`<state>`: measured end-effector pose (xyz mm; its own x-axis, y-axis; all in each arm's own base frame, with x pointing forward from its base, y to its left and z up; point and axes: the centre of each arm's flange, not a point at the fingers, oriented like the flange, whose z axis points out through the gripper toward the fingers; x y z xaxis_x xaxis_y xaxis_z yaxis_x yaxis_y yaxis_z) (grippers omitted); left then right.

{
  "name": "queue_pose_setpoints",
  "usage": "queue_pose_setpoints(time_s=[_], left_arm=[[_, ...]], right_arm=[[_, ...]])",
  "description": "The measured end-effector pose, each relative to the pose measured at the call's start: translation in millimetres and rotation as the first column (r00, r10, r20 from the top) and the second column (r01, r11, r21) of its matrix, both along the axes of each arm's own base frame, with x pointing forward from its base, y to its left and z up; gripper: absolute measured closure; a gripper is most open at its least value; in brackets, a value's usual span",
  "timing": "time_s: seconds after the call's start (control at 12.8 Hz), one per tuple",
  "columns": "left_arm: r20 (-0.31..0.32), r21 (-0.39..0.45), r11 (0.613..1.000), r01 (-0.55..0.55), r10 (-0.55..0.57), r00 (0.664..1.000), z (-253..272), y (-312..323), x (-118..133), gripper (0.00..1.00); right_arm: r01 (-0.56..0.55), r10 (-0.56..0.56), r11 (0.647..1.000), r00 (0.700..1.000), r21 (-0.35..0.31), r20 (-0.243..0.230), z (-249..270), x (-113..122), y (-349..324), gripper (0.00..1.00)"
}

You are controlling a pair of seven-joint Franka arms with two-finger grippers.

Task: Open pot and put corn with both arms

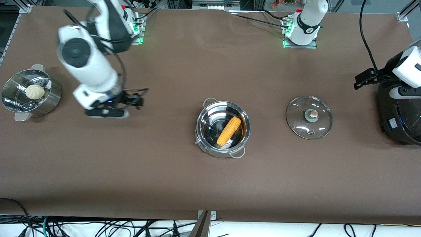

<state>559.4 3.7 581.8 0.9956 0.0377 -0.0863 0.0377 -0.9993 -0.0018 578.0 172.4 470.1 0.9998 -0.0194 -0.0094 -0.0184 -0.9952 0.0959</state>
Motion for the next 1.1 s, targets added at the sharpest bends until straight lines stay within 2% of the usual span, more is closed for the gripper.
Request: queue_pose_setpoints(time_s=[0.08, 0.23, 0.31, 0.55, 1.1], left_arm=[[-0.008, 0.0, 1.0, -0.002, 0.002, 1.0, -0.7, -0.7, -0.8, 0.0], [-0.017, 0.001, 1.0, -0.007, 0.007, 1.0, -1.3, -1.1, -1.7, 0.0], [-0.017, 0.001, 1.0, -0.01, 0.01, 1.0, -1.4, -1.4, -1.8, 0.0], [-0.018, 0.001, 1.0, -0.014, 0.014, 1.0, -1.5, -1.6, -1.8, 0.0], [-0.024, 0.002, 1.0, -0.015, 0.015, 1.0, -2.2, -1.5, -2.3, 0.0]], right_arm=[[0.03, -0.03, 1.0, 0.999, -0.009, -0.02, 21.4, -5.0, -35.2, 0.0], [0.097, -0.094, 0.995, 0.993, 0.034, -0.075, 64.9, -17.3, -102.3, 0.0], [0.101, -0.095, 0.993, 0.992, 0.062, -0.088, 84.9, -19.8, -136.3, 0.0], [0.097, -0.093, 0.99, 0.994, 0.101, -0.051, 114.1, -15.5, -216.8, 0.0], [0.063, -0.057, 0.993, 0.997, 0.098, -0.059, 106.6, -4.0, -200.2, 0.0]])
